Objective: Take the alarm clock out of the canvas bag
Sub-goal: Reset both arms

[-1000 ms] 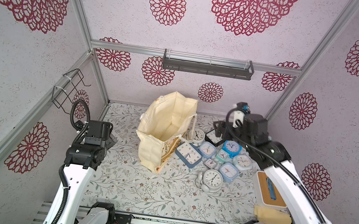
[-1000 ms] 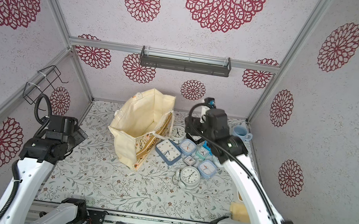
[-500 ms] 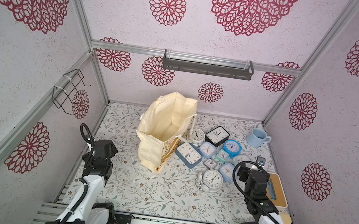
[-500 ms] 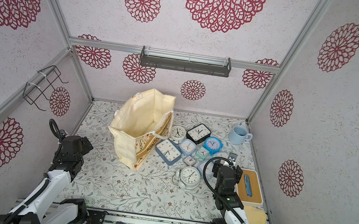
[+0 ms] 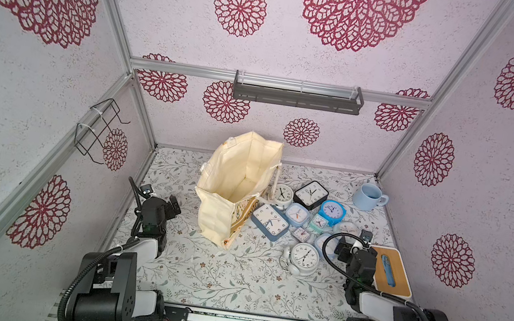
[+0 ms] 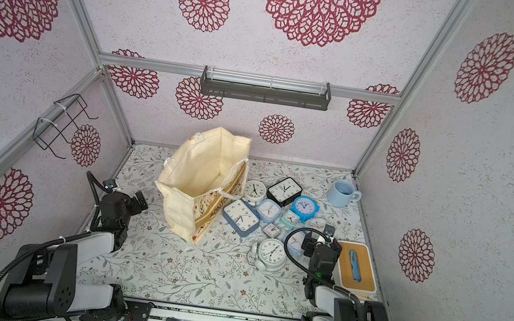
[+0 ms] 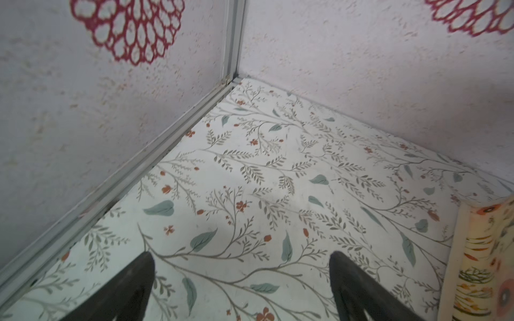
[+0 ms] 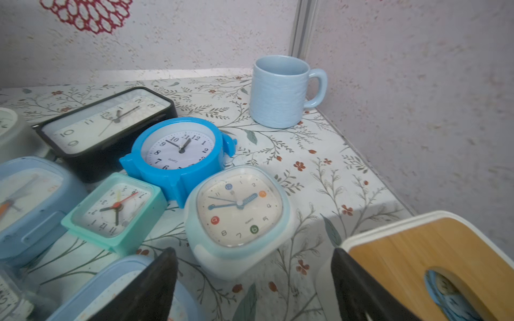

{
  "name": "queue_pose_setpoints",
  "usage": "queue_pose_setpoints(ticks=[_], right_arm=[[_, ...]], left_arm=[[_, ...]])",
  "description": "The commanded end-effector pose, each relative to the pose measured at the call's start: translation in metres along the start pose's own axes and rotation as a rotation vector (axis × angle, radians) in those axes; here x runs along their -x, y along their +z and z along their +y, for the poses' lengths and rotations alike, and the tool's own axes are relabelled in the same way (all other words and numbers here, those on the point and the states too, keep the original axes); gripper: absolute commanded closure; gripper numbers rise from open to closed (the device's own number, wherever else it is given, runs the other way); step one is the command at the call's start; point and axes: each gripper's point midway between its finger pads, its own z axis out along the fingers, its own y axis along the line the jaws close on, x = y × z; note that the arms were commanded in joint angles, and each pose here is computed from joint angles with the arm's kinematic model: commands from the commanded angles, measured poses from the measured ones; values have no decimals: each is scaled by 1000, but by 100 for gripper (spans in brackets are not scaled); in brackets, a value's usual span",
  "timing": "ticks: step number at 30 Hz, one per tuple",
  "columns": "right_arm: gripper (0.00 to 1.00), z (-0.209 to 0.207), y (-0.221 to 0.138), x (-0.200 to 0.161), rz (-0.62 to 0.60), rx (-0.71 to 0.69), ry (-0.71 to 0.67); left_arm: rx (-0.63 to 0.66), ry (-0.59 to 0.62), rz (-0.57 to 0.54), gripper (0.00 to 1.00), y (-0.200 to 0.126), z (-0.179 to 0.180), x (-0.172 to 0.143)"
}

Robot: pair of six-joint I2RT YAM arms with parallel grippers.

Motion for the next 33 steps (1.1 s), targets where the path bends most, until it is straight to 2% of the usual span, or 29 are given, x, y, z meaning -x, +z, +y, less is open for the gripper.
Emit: queue_pose_setpoints(ticks=[1,3,6,8,10,12,13,18,19,33], right_arm=[[13,26,19,46,-106,156,11],[13,31,32,42,-47,176,-5],[15,42,37,43,-44,234,-63],[13,35,33,43,-104,207,-52],[13,29,33,35,-121,189,-34],[13,36,37,31,-126,220,-45],[12,33,41,29,-94,204,-41],[9,32,41,28,-93,202,-35],[2,32,40,29,-104,202,-34],[1,31,44,28,-86,198,-30]], left_arm=[[-49,62,-121,1,-1,-8,29],[-44,75,-142,1,8,-7,26],[-42,76,-161,1,25,-7,14],[-36,83,-103,1,23,-9,8],[-15,81,-130,1,25,-6,11],[-17,79,-116,1,26,-6,10],[-16,77,-102,1,26,-6,8],[-5,110,-94,1,28,-12,8],[11,141,-95,1,28,-15,8],[12,138,-102,1,27,-15,9]])
